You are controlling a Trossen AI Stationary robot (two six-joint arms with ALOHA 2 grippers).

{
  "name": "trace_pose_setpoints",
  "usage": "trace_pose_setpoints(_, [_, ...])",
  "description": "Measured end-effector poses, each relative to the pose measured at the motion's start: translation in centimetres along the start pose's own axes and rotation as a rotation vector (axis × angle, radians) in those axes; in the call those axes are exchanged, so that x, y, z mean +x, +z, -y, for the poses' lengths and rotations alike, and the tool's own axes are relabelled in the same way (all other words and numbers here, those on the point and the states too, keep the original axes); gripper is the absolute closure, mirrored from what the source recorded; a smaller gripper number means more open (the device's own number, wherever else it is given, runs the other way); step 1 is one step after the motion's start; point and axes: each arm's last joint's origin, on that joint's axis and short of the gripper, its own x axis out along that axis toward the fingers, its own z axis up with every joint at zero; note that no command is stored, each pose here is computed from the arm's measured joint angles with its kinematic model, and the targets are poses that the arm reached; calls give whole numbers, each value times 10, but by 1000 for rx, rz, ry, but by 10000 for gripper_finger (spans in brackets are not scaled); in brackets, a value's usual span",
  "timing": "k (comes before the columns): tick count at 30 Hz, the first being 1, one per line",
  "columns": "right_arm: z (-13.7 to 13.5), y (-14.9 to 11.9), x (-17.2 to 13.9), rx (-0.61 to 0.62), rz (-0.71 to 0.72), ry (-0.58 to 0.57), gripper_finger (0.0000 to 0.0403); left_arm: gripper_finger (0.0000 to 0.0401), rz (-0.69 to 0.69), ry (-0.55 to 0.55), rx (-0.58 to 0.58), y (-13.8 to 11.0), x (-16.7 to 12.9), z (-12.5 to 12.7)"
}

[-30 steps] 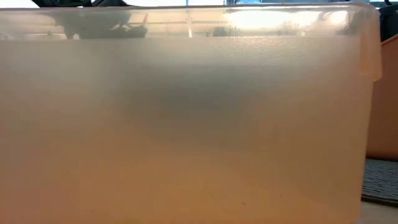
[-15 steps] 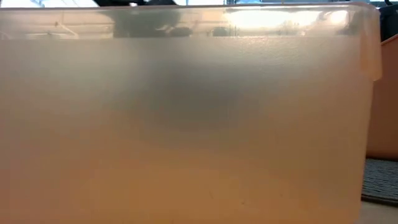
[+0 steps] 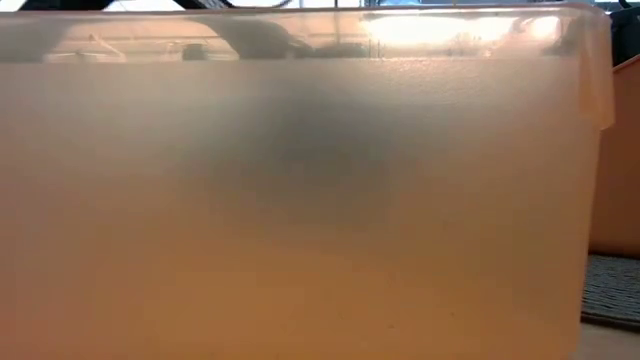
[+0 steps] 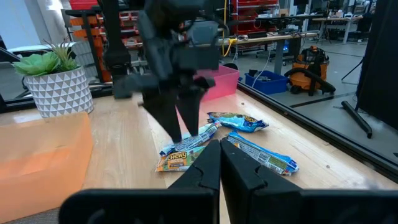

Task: Pick and place Granola Bars by type
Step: Put the yellow granola bar into the red bin

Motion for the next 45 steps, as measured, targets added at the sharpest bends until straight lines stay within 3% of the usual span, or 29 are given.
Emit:
trace_pose_setpoints(4, [0,0,0,0,0,0,403,201,-52,28,-28,-3,20,-4])
trace_pose_setpoints(15, [0,0,0,0,-1,0,403,201,-40,188,-29,-5,25,-10])
trace_pose_setpoints(32, [0,0,0,0,-1,0,403,204,-120,224,-17,-15,24,-10])
trace_pose_setpoints(36, [0,0,0,0,-1,0,403,235,-121,212,14,-17,25,-4])
trace_pose_setpoints(45, [0,0,0,0,-1,0,403,356,-124,198,90,-20,25,3])
